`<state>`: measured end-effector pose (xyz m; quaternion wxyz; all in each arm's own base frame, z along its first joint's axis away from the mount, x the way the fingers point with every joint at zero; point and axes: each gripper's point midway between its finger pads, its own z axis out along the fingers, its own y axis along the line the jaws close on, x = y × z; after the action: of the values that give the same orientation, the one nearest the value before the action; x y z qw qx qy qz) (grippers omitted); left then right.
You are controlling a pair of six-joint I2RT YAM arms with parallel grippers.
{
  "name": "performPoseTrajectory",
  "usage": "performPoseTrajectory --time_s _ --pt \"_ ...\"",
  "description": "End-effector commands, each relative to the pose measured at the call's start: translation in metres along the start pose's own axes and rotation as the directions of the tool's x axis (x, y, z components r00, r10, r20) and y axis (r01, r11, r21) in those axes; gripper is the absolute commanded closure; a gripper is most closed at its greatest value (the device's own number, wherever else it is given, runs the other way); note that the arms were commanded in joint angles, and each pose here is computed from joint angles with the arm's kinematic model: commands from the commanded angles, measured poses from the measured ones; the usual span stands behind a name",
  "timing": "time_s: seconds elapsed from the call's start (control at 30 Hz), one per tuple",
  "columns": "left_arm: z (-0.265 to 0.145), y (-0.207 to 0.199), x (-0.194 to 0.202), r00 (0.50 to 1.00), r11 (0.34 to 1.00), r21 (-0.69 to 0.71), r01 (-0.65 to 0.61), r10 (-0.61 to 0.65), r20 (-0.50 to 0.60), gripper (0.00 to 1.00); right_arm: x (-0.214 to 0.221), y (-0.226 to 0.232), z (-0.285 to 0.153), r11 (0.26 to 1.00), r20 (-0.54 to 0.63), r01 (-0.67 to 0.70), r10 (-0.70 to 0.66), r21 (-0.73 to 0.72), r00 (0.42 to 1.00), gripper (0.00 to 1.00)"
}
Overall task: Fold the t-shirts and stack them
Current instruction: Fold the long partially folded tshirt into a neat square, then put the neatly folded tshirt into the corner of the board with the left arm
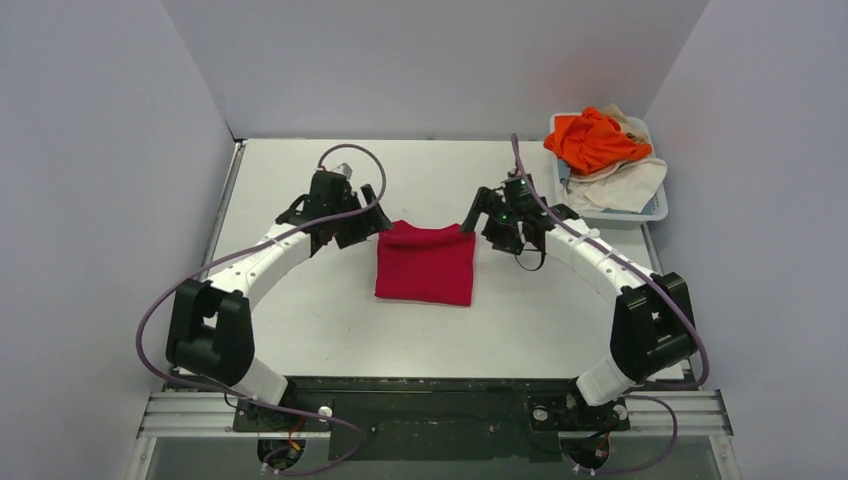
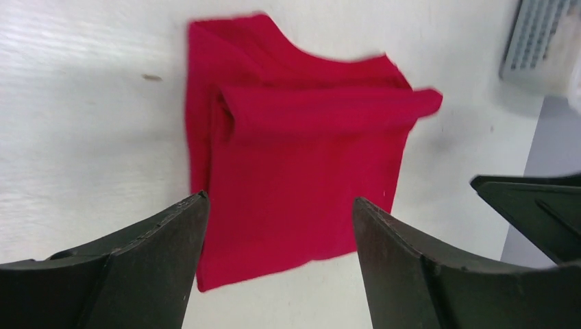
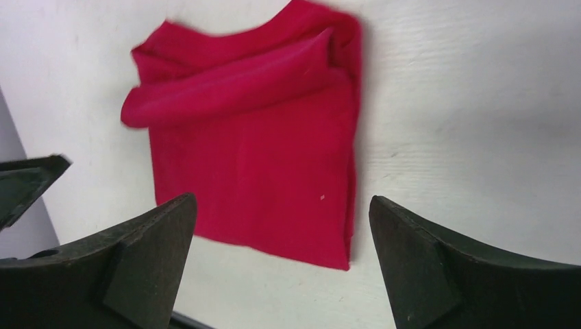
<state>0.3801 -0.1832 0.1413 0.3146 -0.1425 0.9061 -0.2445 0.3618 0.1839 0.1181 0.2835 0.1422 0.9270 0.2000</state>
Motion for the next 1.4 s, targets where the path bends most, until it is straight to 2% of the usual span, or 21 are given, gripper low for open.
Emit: performPoseTrajectory --time_s 0.0,0.27,0.37,0.4,0.43,0.47,0.5,0.57,0.67,0.77,0.9,0.97,1.03,1.07,1.1,1.13,1.17,1.2,1.23,1.27,1.37 --pt "-0.003 -0.028 0.035 0.996 0.989 0.137 -0.053 0.063 -0.067 0.14 0.039 0.039 0.007 0.985 -0.078 0.047 -0.061 -0.166 0.995 0.09" --pt "-0.018 0.008 0.052 0.998 1.0 0.026 -0.018 0.019 -0.058 0.1 0.04 0.096 0.077 0.966 -0.149 0.007 -0.047 -0.257 0.988 0.09" --pt "-0.021 0.027 0.059 0.998 1.0 -0.004 -0.01 0.01 -0.057 0.1 0.002 0.128 0.103 0.958 -0.087 0.007 -0.033 -0.285 0.996 0.09" --pt "-0.023 0.03 0.058 0.999 1.0 -0.01 -0.007 0.007 -0.052 0.1 -0.024 0.146 0.101 0.951 -0.034 0.01 -0.022 -0.31 0.999 0.09" --pt "-0.023 0.035 0.059 0.999 1.0 -0.022 -0.009 0.008 -0.051 0.09 -0.025 0.144 0.114 0.958 -0.043 -0.005 -0.008 -0.287 0.999 0.09" --pt "-0.023 0.039 0.057 0.999 0.999 -0.033 -0.008 0.006 -0.048 0.09 -0.047 0.155 0.11 0.956 -0.004 -0.01 0.01 -0.294 1.0 0.09" --pt "-0.022 0.041 0.056 0.999 0.999 -0.039 -0.013 0.012 -0.047 0.09 -0.042 0.146 0.121 0.966 -0.036 -0.033 0.024 -0.255 0.999 0.09" --pt "-0.019 0.044 0.051 0.999 0.999 -0.05 -0.016 0.014 -0.048 0.09 -0.056 0.141 0.121 0.97 -0.026 -0.066 0.061 -0.233 0.998 0.09" --pt "-0.01 0.04 0.043 0.999 0.999 -0.046 -0.024 0.022 -0.048 0.09 -0.049 0.127 0.113 0.975 -0.041 -0.078 0.071 -0.207 0.997 0.09" --pt "0.009 0.032 0.036 0.997 0.999 -0.042 -0.022 0.018 -0.076 0.09 -0.052 0.115 0.077 0.978 0.0 -0.057 0.058 -0.203 0.998 0.09" --pt "0.041 0.032 0.039 0.993 0.998 -0.063 -0.014 0.006 -0.115 0.09 -0.045 0.074 0.034 0.985 0.053 -0.078 0.087 -0.154 0.995 0.09" --pt "0.057 0.037 0.044 0.99 0.995 -0.097 -0.022 0.008 -0.138 0.16 -0.033 0.048 0.016 0.989 0.072 -0.085 0.095 -0.125 0.993 0.08" --pt "0.072 0.042 0.053 0.986 0.989 -0.143 -0.041 0.017 -0.163 0.29 -0.019 0.021 0.0 0.992 0.088 -0.094 0.101 -0.087 0.991 0.07" --pt "0.076 0.041 0.057 0.984 0.987 -0.153 -0.054 0.026 -0.175 0.42 -0.009 0.005 -0.01 0.993 0.091 -0.101 0.107 -0.066 0.99 0.07" --pt "0.084 0.042 0.061 0.981 0.982 -0.178 -0.071 0.036 -0.19 0.48 0.002 -0.017 -0.01 0.993 0.093 -0.116 0.117 -0.017 0.989 0.07" --pt "0.088 0.038 0.058 0.982 0.98 -0.182 -0.08 0.046 -0.183 0.62 -0.001 -0.024 -0.024 0.992 0.125 -0.124 0.125 -0.014 0.984 0.07" --pt "0.095 0.041 0.067 0.976 0.975 -0.196 -0.1 0.058 -0.21 0.68 0.008 -0.041 -0.025 0.991 0.128 -0.133 0.128 0.03 0.983 0.07" --pt "0.098 0.037 0.059 0.978 0.973 -0.202 -0.11 0.07 -0.194 0.87 0.006 -0.048 -0.036 0.99 0.155 -0.138 0.131 0.034 0.979 0.07" --pt "0.1 0.048 0.063 0.974 0.959 -0.253 -0.125 0.07 -0.215 0.95 0.012 -0.06 -0.038 0.988 0.158 -0.14 0.128 0.067 0.979 0.07" --pt "0.101 0.052 0.048 0.982 0.943 -0.305 -0.133 0.083 -0.172 1.0 0.012 -0.065 -0.048 0.988 0.172 -0.132 0.117 0.076 0.978 0.07" --pt "0.095 0.084 0.02 0.984 0.88 -0.448 -0.157 0.101 -0.145 1.0 0.017 -0.082 -0.061 0.987 0.183 -0.084 0.059 0.135 0.981 0.07"
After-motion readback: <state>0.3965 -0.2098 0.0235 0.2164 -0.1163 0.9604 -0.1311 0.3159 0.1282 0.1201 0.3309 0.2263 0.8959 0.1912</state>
